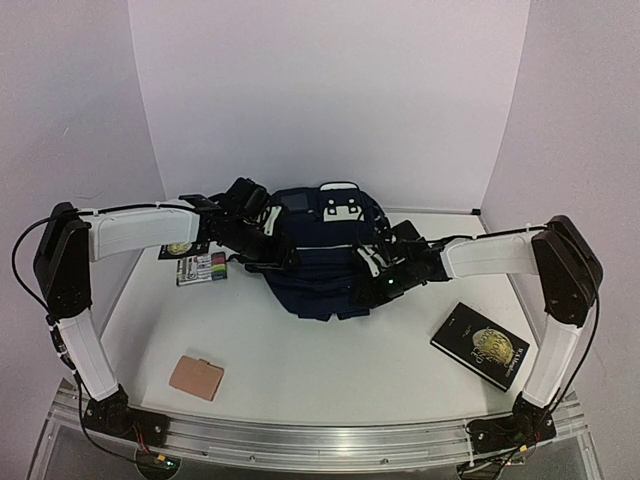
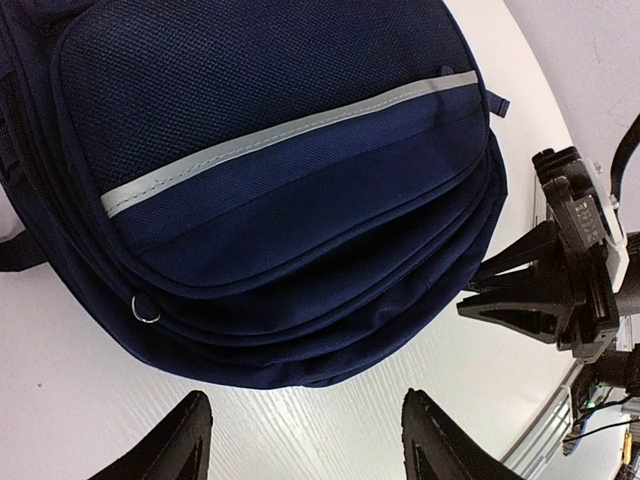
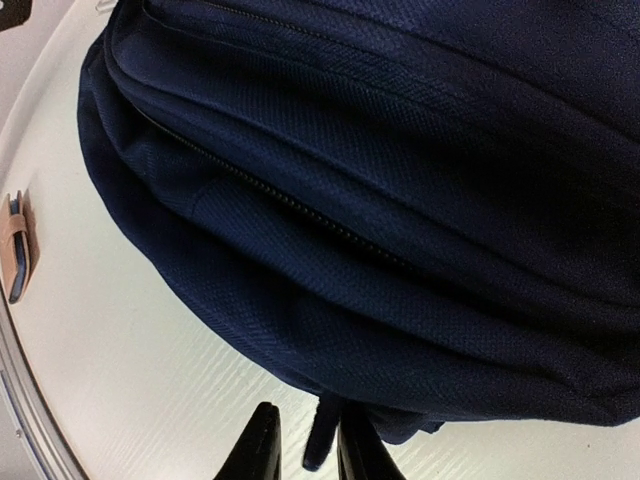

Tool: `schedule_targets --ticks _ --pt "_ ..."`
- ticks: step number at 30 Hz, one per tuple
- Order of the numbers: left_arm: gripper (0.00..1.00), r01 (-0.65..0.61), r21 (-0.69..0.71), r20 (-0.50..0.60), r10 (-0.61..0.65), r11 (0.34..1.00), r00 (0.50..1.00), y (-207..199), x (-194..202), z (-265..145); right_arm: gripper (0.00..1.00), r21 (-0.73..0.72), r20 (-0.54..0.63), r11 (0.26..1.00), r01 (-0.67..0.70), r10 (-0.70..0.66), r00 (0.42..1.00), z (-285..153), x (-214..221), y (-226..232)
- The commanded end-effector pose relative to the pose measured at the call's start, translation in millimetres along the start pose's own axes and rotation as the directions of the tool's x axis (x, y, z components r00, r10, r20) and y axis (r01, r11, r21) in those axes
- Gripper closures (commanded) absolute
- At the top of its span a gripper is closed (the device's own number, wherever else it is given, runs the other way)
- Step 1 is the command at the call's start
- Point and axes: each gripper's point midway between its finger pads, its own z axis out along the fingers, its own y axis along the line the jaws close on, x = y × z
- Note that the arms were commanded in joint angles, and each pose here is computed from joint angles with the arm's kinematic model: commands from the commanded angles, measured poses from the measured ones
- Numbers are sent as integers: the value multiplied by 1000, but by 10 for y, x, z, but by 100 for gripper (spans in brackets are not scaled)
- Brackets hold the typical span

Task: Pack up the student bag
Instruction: Zip the student bag at the center of the board.

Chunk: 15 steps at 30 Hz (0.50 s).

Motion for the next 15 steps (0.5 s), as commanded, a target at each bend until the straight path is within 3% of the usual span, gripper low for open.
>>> schedule_targets --ticks 1,3,10,15 --pt "35 -95 36 44 93 995 995 -167 -160 -138 92 23 64 1000 -2 0 998 -96 -227 15" --pt "33 -173 47 19 173 984 985 -232 -78 -60 100 30 70 1000 -2 0 998 -127 -234 14" --pt "27 -494 97 -27 498 864 867 -386 177 167 100 30 103 999 32 -35 994 -249 -335 66" --pt "27 -630 158 52 631 760 774 -534 215 208 100 24 112 998 53 -55 992 -320 -367 101"
